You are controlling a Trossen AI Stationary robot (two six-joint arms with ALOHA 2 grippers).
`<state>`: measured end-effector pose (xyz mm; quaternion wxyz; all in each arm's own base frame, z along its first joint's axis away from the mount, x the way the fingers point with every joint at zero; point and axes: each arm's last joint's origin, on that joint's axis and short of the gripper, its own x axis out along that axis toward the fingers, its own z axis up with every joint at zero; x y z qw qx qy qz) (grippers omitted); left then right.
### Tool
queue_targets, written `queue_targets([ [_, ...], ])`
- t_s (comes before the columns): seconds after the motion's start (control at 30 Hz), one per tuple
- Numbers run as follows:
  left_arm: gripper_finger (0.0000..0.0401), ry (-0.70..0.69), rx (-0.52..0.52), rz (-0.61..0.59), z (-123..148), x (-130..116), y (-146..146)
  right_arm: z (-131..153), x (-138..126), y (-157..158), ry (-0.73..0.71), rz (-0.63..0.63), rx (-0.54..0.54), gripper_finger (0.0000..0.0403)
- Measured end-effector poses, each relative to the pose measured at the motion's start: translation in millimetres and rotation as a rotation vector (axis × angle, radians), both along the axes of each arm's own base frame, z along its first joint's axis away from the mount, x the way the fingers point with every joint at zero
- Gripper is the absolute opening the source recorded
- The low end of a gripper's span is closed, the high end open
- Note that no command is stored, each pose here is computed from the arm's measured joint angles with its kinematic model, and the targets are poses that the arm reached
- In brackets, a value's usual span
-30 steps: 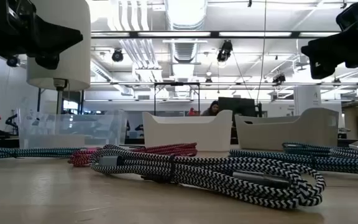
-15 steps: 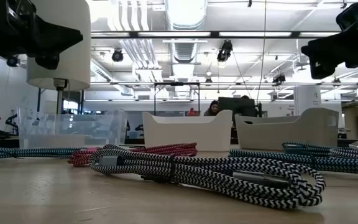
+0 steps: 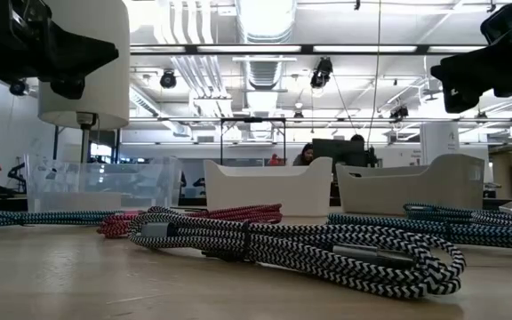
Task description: Pick & Place USB Port
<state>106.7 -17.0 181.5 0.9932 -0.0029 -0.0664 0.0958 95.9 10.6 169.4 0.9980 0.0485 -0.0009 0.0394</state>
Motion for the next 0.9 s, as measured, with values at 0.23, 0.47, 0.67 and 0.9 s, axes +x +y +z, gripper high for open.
queue_targets([
  [0.23,0.006,0.0,0.0,0.0,0.0,0.0,0.0,0.0,0.0,0.0,0.0,0.0,0.0,0.0089],
  [0.47,0.006,0.0,0.0,0.0,-0.1,0.0,0.0,0.0,0.0,0.0,0.0,0.0,0.0,0.0081],
  [0.67,0.006,0.0,0.0,0.0,-0.1,0.0,0.0,0.1,0.0,0.0,0.0,0.0,0.0,0.007],
  [0.9,0.006,0.0,0.0,0.0,-0.1,0.0,0.0,0.1,0.0,0.0,-0.001,0.0,0.0,0.0073],
])
